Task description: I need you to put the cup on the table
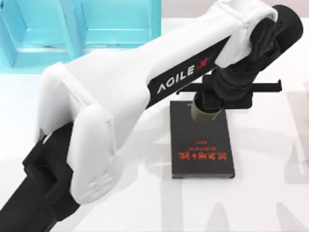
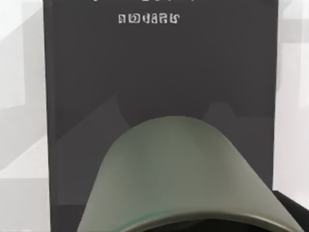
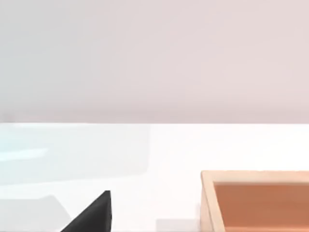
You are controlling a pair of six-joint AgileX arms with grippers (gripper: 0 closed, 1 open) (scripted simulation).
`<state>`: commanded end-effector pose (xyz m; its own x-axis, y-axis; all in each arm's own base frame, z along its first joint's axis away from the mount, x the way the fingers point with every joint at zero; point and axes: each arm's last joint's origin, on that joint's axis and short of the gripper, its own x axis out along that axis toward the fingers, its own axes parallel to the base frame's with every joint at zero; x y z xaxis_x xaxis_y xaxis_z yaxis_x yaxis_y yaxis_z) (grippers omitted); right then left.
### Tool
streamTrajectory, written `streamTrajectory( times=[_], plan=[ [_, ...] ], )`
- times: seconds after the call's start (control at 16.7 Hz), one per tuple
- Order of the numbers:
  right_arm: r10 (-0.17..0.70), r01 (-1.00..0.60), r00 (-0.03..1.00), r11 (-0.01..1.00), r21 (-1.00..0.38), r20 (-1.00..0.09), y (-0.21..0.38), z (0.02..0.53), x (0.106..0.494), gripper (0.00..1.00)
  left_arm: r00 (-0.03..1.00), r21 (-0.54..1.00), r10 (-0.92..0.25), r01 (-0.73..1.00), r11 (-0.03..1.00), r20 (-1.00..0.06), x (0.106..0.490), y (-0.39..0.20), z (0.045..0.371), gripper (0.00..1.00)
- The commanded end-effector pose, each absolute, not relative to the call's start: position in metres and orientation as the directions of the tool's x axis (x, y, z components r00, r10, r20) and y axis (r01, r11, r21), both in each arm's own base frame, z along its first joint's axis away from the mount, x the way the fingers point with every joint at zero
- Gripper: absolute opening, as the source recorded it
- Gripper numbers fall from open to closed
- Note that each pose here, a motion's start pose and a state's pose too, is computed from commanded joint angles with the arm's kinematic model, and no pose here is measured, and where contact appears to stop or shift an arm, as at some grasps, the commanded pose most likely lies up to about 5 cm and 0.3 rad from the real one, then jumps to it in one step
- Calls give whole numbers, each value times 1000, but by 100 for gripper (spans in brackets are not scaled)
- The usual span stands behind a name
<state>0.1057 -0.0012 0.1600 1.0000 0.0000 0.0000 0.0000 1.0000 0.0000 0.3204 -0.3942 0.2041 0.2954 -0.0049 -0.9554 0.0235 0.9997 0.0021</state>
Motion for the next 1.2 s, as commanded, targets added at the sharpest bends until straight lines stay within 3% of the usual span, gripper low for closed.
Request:
streamTrajectory(
  times=[0.3, 0.6, 0.9, 1.2],
  plan=[
    [0, 0, 1000, 1000, 0, 0, -1, 160, 106, 100, 279, -3, -9, 22, 1000, -960, 339, -365, 217, 0],
    [0, 0, 1000, 1000, 0, 0, -1, 160, 106, 100, 158, 17, 14, 19, 1000, -987, 372, -258, 233, 0],
    [0, 0, 1000, 1000, 0, 0, -1, 160, 106, 100, 48, -25, -26, 14, 1000, -999, 372, -155, 243, 0],
    [0, 0, 1000, 1000, 0, 0, -1, 160, 106, 100, 41, -44, -44, 14, 999, -998, 369, -137, 247, 0]
  ],
)
